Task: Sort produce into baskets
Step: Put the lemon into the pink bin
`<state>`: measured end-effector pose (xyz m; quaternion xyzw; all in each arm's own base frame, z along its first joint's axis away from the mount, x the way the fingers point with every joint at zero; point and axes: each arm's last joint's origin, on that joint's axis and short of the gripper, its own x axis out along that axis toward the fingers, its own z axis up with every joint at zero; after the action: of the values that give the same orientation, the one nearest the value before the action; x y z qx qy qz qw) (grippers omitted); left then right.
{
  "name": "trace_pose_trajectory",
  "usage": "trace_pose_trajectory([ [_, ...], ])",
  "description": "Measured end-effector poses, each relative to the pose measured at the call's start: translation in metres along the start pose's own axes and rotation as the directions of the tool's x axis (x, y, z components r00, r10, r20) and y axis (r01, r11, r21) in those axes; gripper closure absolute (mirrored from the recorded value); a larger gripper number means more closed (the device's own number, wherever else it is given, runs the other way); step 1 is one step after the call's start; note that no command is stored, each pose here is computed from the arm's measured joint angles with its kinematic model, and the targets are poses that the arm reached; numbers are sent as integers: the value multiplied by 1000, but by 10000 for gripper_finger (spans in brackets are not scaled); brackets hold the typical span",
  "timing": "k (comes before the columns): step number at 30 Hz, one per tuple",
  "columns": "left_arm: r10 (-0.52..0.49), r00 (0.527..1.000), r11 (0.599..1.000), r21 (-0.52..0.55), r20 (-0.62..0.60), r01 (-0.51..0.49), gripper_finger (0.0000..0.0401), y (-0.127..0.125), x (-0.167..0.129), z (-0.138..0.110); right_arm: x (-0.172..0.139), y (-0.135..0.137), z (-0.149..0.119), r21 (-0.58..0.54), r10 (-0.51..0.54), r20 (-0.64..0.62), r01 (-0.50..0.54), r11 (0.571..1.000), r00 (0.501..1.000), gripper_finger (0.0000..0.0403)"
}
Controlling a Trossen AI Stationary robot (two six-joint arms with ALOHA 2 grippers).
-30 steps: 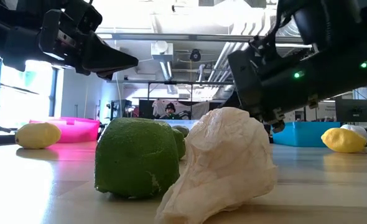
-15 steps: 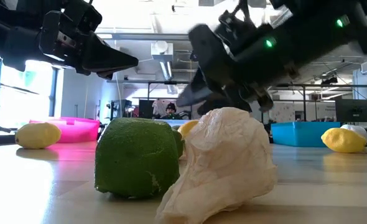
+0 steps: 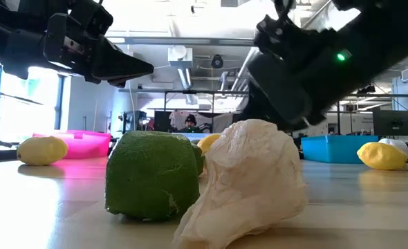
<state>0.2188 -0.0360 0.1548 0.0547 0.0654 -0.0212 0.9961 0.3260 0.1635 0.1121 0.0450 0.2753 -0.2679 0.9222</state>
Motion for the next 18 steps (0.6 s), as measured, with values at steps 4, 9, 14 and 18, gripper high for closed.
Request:
trace_pose_trajectory([
  [4,0,1000,1000,3,1,0,401,0,0,0,2,-6,-10,42,19,20,-20,999,1000,107],
  [9,0,1000,1000,3,1,0,401,0,0,0,6,-11,-16,67,81,54,-84,994,995,107],
  [14,0,1000,1000,13,1,0,401,0,0,0,15,-21,-17,97,100,35,-103,990,994,107],
  [18,0,1000,1000,12,1,0,401,0,0,0,23,-27,-15,85,121,15,-122,989,992,107],
])
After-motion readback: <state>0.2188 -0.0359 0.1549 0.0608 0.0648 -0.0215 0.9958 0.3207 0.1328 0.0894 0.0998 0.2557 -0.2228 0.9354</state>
